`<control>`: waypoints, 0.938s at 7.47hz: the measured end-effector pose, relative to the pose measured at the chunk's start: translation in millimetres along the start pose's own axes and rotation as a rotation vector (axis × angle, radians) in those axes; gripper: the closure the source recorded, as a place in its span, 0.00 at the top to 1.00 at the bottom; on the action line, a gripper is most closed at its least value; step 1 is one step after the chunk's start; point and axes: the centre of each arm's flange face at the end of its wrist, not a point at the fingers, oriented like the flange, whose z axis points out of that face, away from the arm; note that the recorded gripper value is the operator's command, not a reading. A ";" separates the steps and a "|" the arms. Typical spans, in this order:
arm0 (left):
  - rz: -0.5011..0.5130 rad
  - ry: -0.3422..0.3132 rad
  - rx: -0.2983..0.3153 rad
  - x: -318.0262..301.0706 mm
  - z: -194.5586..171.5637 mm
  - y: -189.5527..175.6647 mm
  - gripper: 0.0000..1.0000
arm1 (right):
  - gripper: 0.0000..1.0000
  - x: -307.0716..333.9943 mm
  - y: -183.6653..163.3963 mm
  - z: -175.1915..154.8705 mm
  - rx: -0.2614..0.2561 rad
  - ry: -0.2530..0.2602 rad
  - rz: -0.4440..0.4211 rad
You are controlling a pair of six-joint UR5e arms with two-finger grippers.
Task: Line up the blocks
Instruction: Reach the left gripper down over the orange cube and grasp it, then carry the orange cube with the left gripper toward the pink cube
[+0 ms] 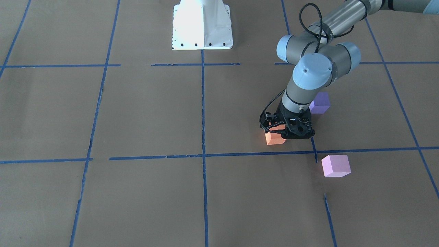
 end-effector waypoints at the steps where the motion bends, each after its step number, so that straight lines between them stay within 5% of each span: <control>1: 0.003 0.004 -0.001 -1.6 9.3 -0.7 1.00 | 1.00 0.0 0.0 0.0 0.000 0.000 0.000; 3: 0.019 0.014 -0.008 -1.6 29.4 3.8 0.99 | 1.00 0.0 0.0 0.0 0.000 0.000 0.000; 7: 0.030 0.022 -0.012 -3.9 39.8 9.3 0.63 | 1.00 0.0 0.0 0.0 0.000 0.000 0.000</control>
